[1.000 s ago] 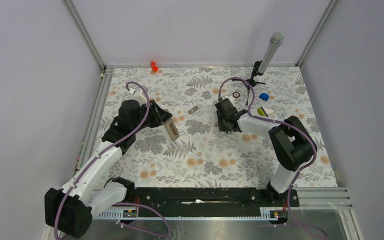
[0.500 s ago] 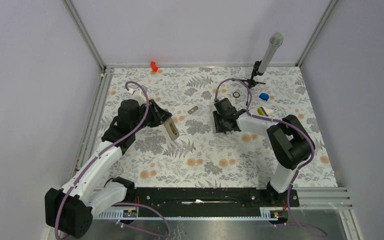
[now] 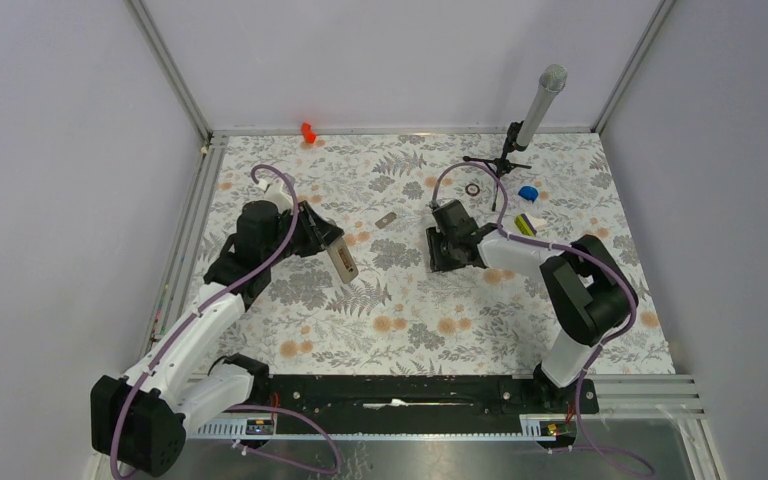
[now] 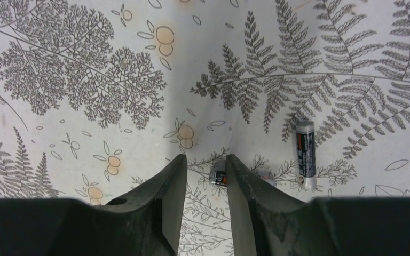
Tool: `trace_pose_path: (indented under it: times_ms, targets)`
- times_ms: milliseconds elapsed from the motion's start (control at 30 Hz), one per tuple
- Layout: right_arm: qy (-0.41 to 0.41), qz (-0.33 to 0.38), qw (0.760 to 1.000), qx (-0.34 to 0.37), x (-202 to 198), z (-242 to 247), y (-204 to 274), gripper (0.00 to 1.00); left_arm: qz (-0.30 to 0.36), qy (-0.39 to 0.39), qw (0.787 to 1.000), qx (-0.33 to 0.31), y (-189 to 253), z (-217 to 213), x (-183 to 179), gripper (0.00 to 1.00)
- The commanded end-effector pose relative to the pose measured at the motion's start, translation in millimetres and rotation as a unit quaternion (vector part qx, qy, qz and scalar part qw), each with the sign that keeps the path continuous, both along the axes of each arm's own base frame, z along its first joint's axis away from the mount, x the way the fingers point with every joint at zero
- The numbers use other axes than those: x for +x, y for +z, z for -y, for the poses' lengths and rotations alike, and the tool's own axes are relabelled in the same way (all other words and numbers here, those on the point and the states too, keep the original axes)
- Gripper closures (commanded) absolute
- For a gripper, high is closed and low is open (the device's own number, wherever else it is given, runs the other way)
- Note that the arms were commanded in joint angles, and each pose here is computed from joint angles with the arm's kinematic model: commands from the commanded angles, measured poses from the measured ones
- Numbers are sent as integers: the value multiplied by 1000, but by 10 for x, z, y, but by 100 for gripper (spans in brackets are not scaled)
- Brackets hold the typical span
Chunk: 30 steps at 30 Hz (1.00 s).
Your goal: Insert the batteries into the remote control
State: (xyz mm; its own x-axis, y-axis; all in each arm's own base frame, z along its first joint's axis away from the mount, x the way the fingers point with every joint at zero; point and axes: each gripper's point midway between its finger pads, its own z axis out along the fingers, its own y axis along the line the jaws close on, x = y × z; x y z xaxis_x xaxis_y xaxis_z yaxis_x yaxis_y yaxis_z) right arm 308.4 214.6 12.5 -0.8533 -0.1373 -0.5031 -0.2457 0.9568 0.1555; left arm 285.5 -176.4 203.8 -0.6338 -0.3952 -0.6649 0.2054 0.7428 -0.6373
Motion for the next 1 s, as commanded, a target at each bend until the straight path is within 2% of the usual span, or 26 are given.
trace_pose_path:
  times_ms: [0, 167, 300, 400, 567, 833, 967]
  targets:
    - [-5, -30, 1000, 4, -187, 58, 27, 60, 31, -8, 999, -20, 176, 46, 65, 100]
    - [-11, -35, 999, 4, -209, 64, 86, 62, 29, -9, 999, -22, 167, 55, 69, 100]
    - [-38, -13, 999, 9, -100, 67, 249, 63, 32, -5, 999, -23, 177, 41, 67, 100]
    - [-105, 11, 994, 18, 17, 118, 426, 63, 37, -3, 999, -24, 206, 33, 68, 100]
    - [-218, 35, 975, -11, 62, 409, 542, 63, 38, -2, 999, -27, 219, 31, 65, 100]
    - [-265, -20, 963, -53, -61, 495, 270, 65, 40, -5, 999, -33, 263, 41, 63, 100]
    - [-265, -31, 962, -53, -50, 425, 187, 61, 39, -4, 999, -32, 255, 35, 67, 100]
